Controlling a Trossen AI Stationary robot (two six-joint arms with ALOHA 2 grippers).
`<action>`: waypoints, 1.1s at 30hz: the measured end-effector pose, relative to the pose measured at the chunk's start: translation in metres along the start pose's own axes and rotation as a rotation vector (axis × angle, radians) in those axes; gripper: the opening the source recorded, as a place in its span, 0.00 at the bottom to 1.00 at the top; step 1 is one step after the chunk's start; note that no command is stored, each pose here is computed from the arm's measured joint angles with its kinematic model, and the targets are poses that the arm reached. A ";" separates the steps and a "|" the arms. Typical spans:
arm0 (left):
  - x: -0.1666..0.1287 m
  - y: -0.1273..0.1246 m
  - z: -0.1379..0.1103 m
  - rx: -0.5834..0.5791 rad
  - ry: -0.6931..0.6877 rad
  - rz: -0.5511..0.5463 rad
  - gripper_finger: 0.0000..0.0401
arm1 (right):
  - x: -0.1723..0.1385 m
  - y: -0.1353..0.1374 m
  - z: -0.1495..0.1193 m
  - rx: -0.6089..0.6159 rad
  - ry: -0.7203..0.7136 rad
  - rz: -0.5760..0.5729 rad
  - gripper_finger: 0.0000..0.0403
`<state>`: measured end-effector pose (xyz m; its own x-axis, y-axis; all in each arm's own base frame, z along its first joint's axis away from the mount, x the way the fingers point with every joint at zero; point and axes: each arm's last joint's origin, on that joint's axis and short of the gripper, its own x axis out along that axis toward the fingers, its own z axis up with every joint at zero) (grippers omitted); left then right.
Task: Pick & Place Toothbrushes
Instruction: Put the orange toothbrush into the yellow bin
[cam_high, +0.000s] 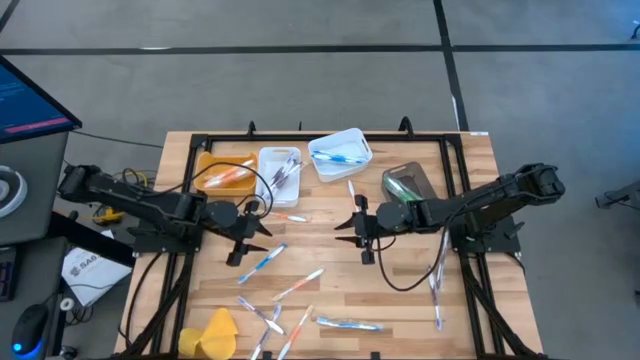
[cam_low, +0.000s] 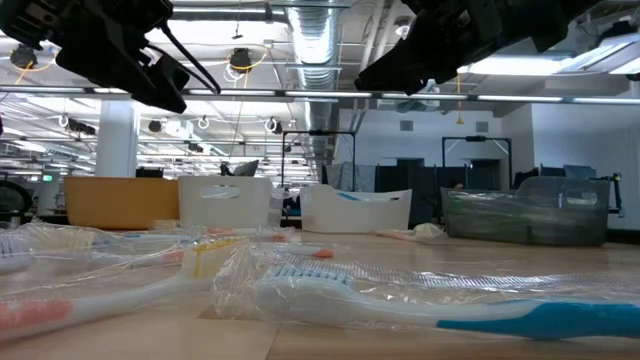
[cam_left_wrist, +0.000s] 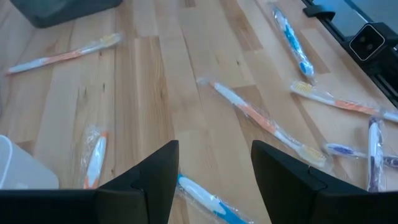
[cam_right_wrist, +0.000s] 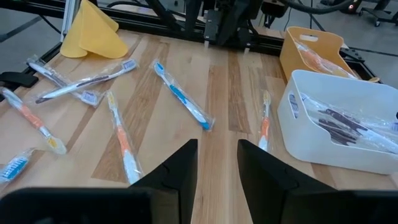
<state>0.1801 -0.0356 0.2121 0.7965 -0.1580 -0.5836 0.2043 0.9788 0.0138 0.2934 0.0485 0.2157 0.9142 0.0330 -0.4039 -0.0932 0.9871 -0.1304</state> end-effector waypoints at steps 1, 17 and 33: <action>0.000 0.000 0.000 0.000 -0.001 0.000 0.49 | 0.000 0.000 0.000 0.000 0.000 0.000 0.27; 0.000 0.000 0.001 0.001 -0.008 -0.001 0.49 | 0.006 0.023 0.002 -0.062 -0.064 0.071 0.27; 0.000 0.000 0.001 0.001 -0.014 -0.002 0.49 | 0.109 0.058 0.037 -0.183 0.417 0.137 0.27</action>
<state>0.1808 -0.0359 0.2132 0.8038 -0.1617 -0.5725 0.2062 0.9784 0.0131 0.4021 0.1151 0.1974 0.6556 0.0582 -0.7529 -0.3044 0.9328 -0.1929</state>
